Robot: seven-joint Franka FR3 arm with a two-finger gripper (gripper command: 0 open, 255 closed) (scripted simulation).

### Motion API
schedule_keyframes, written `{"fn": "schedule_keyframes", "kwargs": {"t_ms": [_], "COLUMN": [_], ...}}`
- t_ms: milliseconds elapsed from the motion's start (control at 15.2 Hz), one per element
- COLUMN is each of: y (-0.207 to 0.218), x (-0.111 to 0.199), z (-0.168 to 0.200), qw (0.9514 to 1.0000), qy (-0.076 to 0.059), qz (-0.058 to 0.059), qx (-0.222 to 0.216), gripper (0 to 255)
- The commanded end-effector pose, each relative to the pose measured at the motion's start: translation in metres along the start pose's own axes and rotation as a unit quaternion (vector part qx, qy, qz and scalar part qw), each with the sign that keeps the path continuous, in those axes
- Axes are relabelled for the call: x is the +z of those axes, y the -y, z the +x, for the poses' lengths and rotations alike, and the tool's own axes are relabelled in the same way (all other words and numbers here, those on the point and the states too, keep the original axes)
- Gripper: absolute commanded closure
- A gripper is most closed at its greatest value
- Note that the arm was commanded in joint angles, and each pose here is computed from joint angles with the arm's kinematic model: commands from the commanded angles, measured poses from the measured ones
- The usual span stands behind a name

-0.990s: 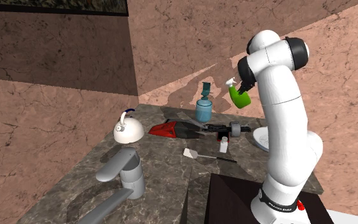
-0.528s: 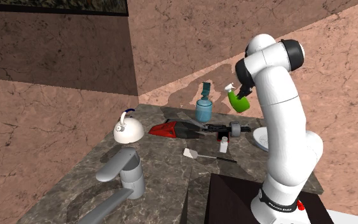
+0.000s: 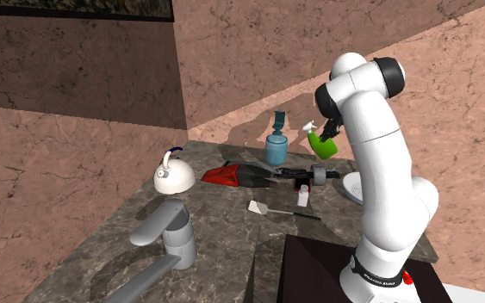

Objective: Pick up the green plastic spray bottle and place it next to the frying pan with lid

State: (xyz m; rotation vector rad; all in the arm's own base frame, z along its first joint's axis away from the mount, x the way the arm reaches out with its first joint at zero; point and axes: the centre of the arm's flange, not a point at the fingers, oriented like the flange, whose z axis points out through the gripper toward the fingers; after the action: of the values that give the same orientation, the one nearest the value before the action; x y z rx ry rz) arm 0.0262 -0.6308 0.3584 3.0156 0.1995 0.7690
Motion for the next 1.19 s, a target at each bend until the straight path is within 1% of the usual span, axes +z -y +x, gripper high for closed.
{"fn": "schedule_keyframes", "kwargs": {"t_ms": [0, 330, 792, 858, 1122], "y": [0.001, 0.002, 0.002, 0.003, 0.003], "x": [0.009, 0.033, 0.033, 0.033, 0.033], "z": [-0.006, -0.018, -0.018, -0.019, -0.019], "qw": [1.0000, 1.0000, 1.0000, 1.0000, 1.0000], "qy": [0.000, 0.000, 0.000, 0.000, 0.000], "qz": [0.000, 0.000, 0.000, 0.000, 0.000], "qx": [0.000, 0.000, 0.000, 0.000, 0.000], "gripper": [255, 255, 255, 0, 0]}}
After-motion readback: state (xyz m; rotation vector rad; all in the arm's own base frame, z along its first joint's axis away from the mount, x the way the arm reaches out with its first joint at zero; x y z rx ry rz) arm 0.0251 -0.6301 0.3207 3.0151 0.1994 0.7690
